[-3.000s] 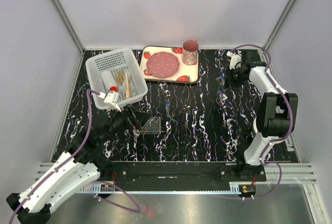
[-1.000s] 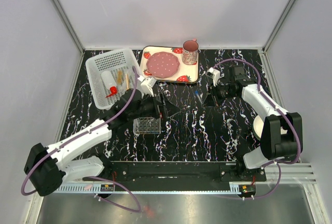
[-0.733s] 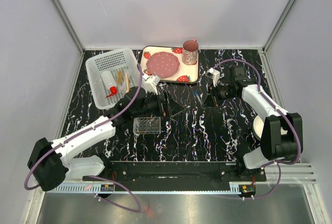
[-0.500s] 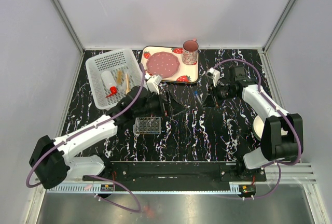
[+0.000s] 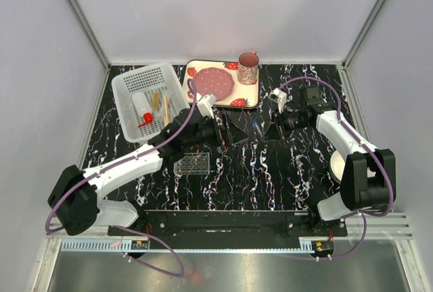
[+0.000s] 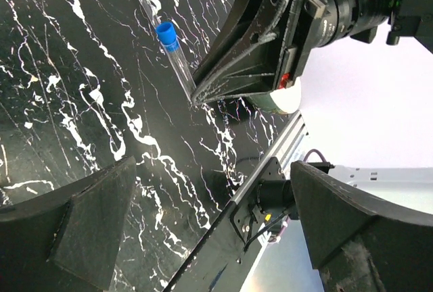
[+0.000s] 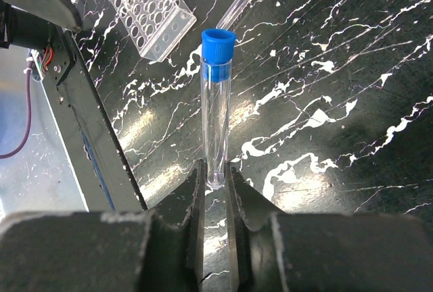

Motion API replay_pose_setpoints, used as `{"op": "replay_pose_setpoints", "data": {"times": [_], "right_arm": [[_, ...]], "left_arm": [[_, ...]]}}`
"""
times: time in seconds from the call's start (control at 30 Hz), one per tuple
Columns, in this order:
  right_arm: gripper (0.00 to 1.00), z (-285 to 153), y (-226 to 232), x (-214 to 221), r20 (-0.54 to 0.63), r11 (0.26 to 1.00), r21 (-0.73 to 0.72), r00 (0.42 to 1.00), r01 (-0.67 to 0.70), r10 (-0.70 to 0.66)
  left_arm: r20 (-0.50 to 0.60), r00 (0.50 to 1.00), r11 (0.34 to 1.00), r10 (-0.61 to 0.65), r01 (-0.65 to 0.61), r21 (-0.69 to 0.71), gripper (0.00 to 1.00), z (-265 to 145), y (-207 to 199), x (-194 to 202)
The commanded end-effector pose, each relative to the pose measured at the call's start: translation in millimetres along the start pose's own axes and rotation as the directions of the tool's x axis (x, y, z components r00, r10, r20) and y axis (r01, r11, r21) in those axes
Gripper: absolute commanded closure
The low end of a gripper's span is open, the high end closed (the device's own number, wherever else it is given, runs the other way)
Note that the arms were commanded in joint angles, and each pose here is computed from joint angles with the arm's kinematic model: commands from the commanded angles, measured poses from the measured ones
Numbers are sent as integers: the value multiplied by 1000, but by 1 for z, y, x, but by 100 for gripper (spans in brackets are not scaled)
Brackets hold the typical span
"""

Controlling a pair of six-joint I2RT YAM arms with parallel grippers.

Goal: Organize the chemistry lab equipment

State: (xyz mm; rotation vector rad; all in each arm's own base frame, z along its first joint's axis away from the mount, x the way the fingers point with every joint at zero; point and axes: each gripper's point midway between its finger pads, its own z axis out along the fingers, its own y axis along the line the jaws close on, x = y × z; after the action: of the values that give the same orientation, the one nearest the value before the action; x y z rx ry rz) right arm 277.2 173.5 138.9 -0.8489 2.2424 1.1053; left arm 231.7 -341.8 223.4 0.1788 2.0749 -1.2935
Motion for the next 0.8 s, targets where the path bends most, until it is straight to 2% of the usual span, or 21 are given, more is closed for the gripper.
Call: {"op": "replay_pose_setpoints", "data": {"times": [0.0,0.3,0.4,0.43,0.6,0.77], "right_arm": [[95,-3,16,-8,33,998,-47,998,52,-51],[95,-2,25,-5,30,993,-85,997,78,-76],[95,-2,26,-4,27,992,-91,996,85,-83],[95,-3,27,-5,29,992,-90,996,90,-88],[94,-4,28,-4,30,990,-95,994,103,-101],[94,-2,33,-1,22,987,-110,993,117,-115]], "left_arm": [[95,995,997,-36,29,72,1,13,-26,-31],[95,992,997,-83,83,8,2,53,-11,-39],[61,995,996,-84,86,-24,7,67,-2,-35],[61,995,996,-82,84,-18,13,70,-5,-39],[-25,996,994,-85,83,-74,27,83,11,-21],[-51,995,992,-82,77,-97,34,86,14,-18]]}}
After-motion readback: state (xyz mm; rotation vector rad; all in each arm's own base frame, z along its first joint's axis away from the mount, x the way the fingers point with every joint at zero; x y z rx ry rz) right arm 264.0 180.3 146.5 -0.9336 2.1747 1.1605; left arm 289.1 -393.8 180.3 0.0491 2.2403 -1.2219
